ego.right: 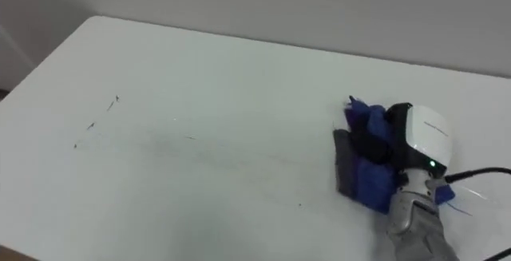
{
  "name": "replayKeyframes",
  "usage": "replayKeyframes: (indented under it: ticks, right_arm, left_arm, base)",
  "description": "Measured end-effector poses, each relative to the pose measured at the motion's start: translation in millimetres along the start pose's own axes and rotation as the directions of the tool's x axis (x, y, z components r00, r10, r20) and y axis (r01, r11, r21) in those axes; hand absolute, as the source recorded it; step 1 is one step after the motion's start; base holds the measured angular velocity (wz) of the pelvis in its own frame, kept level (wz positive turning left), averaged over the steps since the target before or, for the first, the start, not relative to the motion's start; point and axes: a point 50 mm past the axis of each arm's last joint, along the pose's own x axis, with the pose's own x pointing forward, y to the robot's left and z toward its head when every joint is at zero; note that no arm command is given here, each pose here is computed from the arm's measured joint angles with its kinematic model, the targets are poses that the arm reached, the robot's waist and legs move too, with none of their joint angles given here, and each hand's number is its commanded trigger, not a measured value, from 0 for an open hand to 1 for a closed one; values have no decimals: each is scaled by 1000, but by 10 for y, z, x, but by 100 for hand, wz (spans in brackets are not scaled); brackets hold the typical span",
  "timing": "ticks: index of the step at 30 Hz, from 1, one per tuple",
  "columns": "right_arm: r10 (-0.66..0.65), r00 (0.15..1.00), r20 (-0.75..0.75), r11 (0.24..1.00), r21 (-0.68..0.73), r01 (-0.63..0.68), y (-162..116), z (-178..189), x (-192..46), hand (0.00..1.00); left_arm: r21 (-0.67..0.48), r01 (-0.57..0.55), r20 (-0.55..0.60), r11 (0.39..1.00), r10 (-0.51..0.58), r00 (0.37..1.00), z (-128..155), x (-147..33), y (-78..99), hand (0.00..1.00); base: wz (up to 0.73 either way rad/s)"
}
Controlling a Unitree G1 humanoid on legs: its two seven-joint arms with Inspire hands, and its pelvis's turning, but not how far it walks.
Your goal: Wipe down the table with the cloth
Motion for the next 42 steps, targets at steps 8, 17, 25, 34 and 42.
replayKeyframes:
  ticks: [8, 17, 25, 34, 42]
  right_arm:
    - [-35, 935, -352, 999, -19, 30, 8, -903, -811, 100]
    - [-88, 854, -513, 996, -54, 70, -158, -1256, -1093, 100]
    - [8, 958, -286, 1000, -27, -16, 2, -483, -413, 100]
    - [165, 954, 251, 986, -33, -162, 219, 861, 132, 100]
    - [112, 990, -80, 994, -5, -113, 285, -300, -638, 100]
  left_arm:
    - [-54, -88, 128, 995, 94, 987, 310, -19, 224, 0]
    - [-69, -111, 119, 991, 119, 986, 256, -31, 268, 0]
    - [1, -44, 46, 999, 44, 998, 120, 11, 56, 0]
    - [16, 6, 29, 1000, -7, 1000, 127, 19, -101, 0]
    - [-39, -69, 5, 997, 69, 998, -10, -24, 88, 0]
  base:
    - [37]
    - [-20]
    - [-39]
    - [34]
    - [21]
